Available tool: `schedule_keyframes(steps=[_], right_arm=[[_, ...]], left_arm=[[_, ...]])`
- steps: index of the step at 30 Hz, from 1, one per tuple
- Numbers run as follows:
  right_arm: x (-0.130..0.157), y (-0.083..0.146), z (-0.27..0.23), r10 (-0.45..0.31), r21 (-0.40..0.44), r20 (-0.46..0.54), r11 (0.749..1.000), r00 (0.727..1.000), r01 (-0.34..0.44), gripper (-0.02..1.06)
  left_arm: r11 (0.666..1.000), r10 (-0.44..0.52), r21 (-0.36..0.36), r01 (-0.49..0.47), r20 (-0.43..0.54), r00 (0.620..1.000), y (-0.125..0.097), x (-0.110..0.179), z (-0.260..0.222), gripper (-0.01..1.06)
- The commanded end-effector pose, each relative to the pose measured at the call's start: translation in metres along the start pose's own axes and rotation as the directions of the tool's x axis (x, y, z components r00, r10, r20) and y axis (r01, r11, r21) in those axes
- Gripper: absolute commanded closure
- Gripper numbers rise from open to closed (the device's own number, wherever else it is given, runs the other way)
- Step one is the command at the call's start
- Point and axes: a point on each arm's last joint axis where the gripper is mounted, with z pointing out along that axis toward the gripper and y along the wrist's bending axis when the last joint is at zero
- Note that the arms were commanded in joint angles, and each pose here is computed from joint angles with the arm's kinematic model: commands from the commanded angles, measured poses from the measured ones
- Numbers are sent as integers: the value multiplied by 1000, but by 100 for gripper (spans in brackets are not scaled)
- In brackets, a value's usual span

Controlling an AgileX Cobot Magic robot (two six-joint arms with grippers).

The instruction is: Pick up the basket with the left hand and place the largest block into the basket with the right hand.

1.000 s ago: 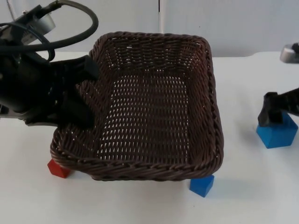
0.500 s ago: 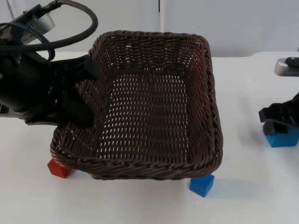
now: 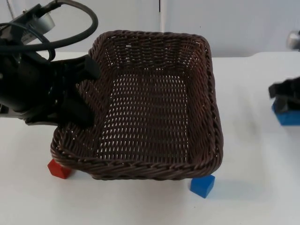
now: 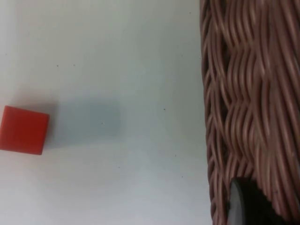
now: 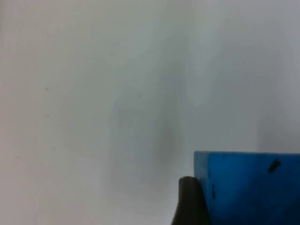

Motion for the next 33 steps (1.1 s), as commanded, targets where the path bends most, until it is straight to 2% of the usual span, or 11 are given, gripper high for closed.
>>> schedule_keyframes(steps=[1,4,10,17,24,33], right_arm=[[-9,4,-28,-22,-12,34,1000,999,22,105],[-16,5,-56,-49,-11,69,999,996,50,105],[-21,7,-111,-53,-20,141,998,989,56,105],[-16,7,-155,-55,-27,166,998,985,60,105],[-12,7,-174,-56,-30,184,998,981,63,105],[-13,7,-176,-61,-32,191,997,980,68,105]], left_arm=[[1000,-8,13,8,25,1000,-3,-1,-3,105],[1000,-6,12,6,25,1000,-3,-1,-3,105],[1000,2,6,-2,23,1000,-3,-1,-3,105],[1000,2,6,-2,23,1000,-3,-1,-3,105],[1000,10,2,-10,21,1000,-2,-1,-3,105],[1000,10,2,-10,21,1000,-2,-1,-3,105]])
